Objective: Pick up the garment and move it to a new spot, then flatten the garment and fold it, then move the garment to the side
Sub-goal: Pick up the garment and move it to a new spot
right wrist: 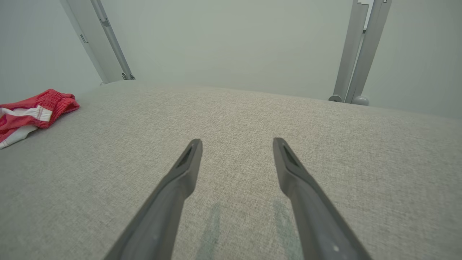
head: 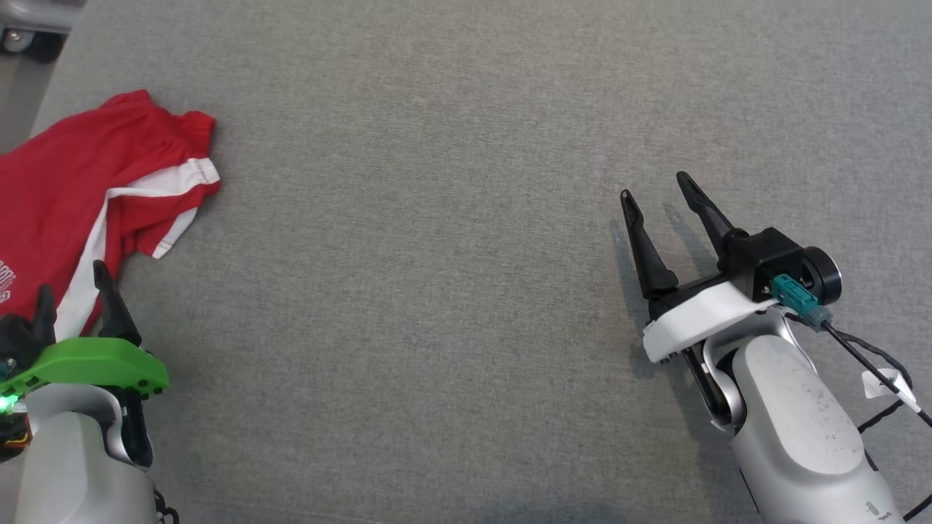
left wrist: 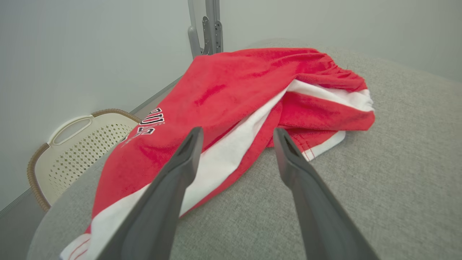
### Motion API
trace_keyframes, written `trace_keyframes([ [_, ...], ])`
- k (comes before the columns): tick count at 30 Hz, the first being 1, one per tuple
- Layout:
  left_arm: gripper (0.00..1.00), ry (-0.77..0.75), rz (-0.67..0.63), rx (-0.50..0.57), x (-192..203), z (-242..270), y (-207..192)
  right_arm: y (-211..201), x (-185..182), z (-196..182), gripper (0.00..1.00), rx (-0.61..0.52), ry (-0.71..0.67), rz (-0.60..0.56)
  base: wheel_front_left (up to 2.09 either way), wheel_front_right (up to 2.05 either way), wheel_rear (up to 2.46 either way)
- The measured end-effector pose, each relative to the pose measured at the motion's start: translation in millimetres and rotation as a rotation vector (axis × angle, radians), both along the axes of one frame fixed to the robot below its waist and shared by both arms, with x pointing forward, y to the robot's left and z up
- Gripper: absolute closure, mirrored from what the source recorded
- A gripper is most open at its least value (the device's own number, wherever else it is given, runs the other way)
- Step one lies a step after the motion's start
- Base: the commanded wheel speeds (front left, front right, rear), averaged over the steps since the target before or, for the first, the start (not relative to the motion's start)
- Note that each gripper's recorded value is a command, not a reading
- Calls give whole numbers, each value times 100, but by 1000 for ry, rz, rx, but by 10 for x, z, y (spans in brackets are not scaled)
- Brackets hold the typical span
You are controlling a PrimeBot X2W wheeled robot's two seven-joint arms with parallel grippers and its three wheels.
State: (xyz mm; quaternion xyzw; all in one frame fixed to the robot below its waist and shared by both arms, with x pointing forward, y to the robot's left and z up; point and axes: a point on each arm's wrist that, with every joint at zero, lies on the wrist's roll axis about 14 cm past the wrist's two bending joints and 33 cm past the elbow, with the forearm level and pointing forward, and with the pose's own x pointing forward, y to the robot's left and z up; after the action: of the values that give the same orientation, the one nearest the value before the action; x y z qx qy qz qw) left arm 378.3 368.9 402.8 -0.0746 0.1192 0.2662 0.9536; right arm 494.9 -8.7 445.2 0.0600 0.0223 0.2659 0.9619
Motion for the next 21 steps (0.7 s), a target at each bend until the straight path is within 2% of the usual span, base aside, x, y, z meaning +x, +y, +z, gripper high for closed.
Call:
trace_keyframes([
  [8,0,101,-53,5,342,-292,-19,-321,83,-160,0,-18,21,-72,0,0,0],
  [16,0,218,-21,10,441,-596,51,-572,98,-327,0,-41,53,-127,0,0,0],
  [17,55,219,-15,8,459,-604,57,-594,99,-339,0,-43,55,-132,0,0,0],
  [18,100,217,-16,6,495,-608,50,-616,100,-352,0,-45,58,-137,0,0,0],
  [21,100,215,-26,5,558,-623,19,-659,100,-379,0,-48,64,-148,0,0,0],
])
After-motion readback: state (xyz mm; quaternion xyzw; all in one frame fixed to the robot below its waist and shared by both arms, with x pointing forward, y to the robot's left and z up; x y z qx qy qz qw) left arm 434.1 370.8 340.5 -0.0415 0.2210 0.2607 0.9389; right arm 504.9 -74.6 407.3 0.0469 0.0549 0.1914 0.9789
